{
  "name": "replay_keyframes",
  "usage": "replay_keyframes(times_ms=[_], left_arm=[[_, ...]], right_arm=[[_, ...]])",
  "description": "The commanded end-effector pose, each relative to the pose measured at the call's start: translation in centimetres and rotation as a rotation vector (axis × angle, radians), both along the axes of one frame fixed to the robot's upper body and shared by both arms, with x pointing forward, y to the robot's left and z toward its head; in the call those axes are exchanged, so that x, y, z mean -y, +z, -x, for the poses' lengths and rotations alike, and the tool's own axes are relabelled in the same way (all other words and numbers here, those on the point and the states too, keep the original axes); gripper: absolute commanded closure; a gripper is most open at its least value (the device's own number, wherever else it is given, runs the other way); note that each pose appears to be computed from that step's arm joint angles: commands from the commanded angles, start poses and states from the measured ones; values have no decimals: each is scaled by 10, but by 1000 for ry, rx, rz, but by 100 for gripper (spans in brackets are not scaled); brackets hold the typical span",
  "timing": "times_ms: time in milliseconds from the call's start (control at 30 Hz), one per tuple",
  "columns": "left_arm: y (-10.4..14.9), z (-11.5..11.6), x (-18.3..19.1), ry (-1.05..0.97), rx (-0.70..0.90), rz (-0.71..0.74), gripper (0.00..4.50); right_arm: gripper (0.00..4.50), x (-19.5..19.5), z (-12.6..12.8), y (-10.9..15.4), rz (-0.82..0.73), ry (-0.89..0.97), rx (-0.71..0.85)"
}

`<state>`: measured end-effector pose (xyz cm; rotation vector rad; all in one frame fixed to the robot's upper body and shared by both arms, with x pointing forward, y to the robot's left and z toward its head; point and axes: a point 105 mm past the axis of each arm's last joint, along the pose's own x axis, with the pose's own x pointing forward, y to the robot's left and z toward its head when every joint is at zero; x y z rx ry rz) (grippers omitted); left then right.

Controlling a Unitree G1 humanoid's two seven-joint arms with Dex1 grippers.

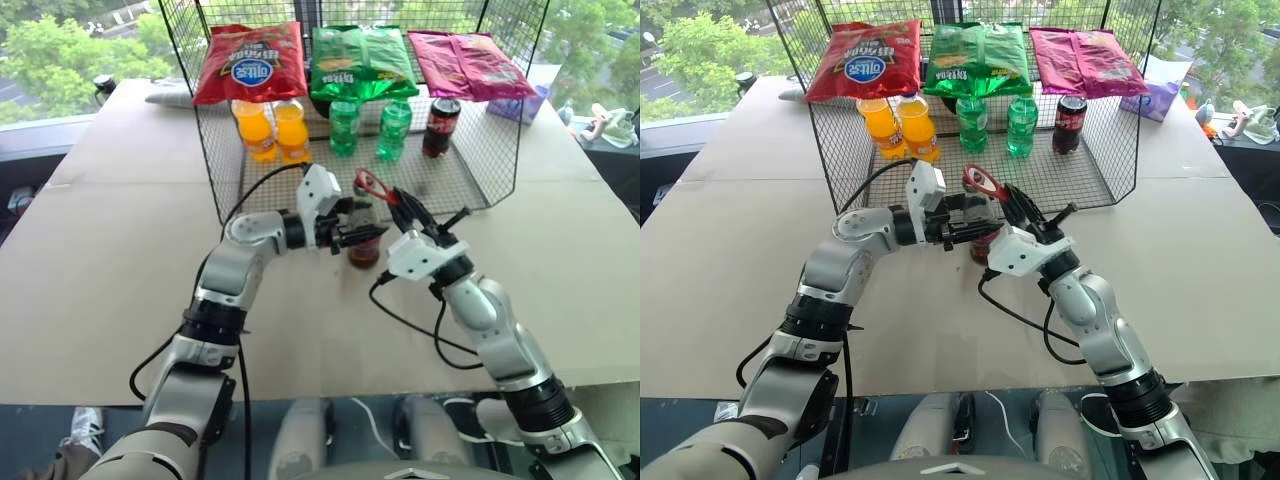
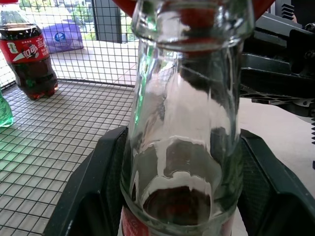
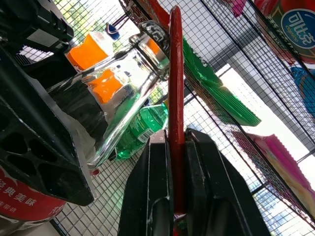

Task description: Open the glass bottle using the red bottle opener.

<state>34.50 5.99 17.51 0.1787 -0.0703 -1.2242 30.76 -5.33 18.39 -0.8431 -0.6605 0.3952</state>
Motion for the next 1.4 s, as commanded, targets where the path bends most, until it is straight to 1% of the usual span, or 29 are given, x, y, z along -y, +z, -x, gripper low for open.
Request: replay_keyframes(times_ms=[33,233,267,300,333,367,567,967,1033,1133,1167,1200,1400], left_arm=[[29,2,-3,-9,92,85,217],[28,5,-4,-20,89,86,217],[28,5,-4,-20,89,88,116],[28,5,-4,-17,90,91,87],[28,5,-4,-15,91,93,19],[28,4,-4,-13,92,95,3],[30,4,-4,-7,98,105,3],[24,4,-4,2,96,103,3],[24,3,-3,1,95,103,54],[23,3,-2,-1,94,101,173],[22,3,-2,-2,94,101,224],[22,3,-2,-3,94,101,243],[20,5,-3,-5,93,95,241]], right_arm=[[450,4,-3,-8,27,-15,-26],[450,5,-4,-7,25,-20,-26],[450,6,-4,-7,25,-21,-26],[450,6,-5,-7,25,-21,-26],[450,6,-5,-7,26,-22,-26],[450,7,-5,-7,26,-23,-26],[450,8,-5,-7,28,-25,-25],[450,8,-3,-4,63,-16,-3],[450,8,-3,-4,66,-15,-2],[450,8,-3,-5,70,-14,-5],[450,9,-3,-5,71,-13,-6],[450,9,-2,-5,72,-13,-6],[450,9,-2,-6,86,-10,-7]])
